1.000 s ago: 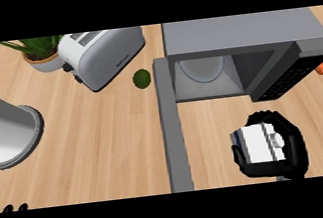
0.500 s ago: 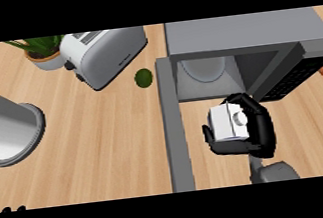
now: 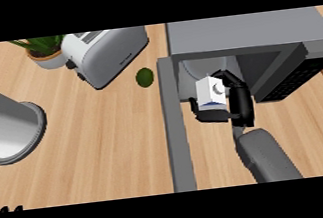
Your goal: Pick up the milk, place it into the microwave and close the microwave
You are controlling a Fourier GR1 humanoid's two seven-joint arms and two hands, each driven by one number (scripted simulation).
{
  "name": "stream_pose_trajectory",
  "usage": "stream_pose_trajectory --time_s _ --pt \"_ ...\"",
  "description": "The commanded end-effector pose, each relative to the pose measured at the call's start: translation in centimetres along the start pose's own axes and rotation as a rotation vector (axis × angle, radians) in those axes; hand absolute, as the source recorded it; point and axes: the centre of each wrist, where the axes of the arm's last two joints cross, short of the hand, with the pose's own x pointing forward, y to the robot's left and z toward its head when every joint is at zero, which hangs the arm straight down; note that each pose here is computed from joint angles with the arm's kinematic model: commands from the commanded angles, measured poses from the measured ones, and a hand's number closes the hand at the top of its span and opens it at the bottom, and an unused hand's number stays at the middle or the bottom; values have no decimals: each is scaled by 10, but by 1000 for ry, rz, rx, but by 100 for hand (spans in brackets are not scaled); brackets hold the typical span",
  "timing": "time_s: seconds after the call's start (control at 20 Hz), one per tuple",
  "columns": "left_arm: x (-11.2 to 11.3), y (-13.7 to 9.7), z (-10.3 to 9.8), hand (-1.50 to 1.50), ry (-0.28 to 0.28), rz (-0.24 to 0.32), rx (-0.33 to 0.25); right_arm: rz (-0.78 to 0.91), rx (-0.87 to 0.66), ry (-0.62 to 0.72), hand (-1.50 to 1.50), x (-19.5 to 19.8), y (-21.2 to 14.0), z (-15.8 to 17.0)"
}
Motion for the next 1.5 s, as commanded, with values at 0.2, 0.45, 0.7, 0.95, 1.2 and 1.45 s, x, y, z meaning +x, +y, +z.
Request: stream_pose_trajectory --time_s 0.2,0.45,0.7,0.95,1.2,1.45 --pt "20 13 -11 -150 15 -14 -16 6 -36 56 150 -38 8 -23" --pt "-2 4 -7 -150 10 17 -34 161 -50 63 150 -36 8 -55" --pt "-7 18 -6 -150 3 18 -50 255 -70 86 150 -39 -7 -67" --pt "-2 14 -11 -150 -12 20 -58 333 -74 45 150 -36 -29 -82" --pt "0 11 -12 -150 5 21 -81 455 -88 -23 150 -35 -35 -86" --pt "-11 15 -16 -150 22 42 -87 483 -128 -81 150 -17 -46 -112"
